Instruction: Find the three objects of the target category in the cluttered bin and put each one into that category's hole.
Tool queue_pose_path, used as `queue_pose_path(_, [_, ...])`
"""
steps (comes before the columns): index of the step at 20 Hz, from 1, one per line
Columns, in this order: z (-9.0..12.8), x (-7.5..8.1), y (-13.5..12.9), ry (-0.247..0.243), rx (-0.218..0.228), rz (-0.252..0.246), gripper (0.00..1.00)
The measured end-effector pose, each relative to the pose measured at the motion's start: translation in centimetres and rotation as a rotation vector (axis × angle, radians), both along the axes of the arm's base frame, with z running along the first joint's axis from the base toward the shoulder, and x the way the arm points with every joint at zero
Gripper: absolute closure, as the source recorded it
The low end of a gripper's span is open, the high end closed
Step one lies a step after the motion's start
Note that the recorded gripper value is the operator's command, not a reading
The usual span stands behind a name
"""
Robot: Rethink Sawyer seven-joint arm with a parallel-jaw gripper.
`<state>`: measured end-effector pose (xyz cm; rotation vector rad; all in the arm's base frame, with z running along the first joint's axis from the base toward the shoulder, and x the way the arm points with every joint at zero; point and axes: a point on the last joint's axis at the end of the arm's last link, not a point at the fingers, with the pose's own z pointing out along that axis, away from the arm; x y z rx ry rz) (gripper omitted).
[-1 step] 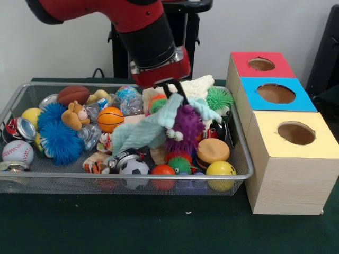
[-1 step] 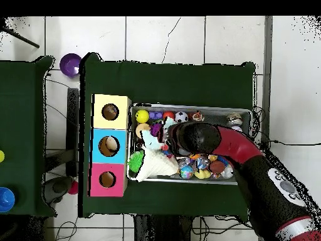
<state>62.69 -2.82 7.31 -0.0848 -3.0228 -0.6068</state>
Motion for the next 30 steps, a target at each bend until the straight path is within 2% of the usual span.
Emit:
queue_pose_path(4, [0.8,0.3,2.2,0.000,0.011,0.012,1.00])
queue_pose_path(13, [1.2,0.6,4.4,-0.011,0.006,0.037,1.00])
queue_pose_path(16, [0.5,0.2,4.6,-0.014,-0.037,0.072,1.00])
queue_pose_path(17, [-0.3,-0.3,4.5,-0.026,-0.101,0.127,0.00])
queue_pose_path(22, [-1.1,-1.0,4.3,-0.041,-0.181,0.199,0.00])
queue_pose_path(24, [-1.2,-1.1,4.1,-0.057,-0.227,0.239,0.00])
queue_pose_path(30, [-0.5,0.1,3.2,-0.098,-0.299,0.270,0.00])
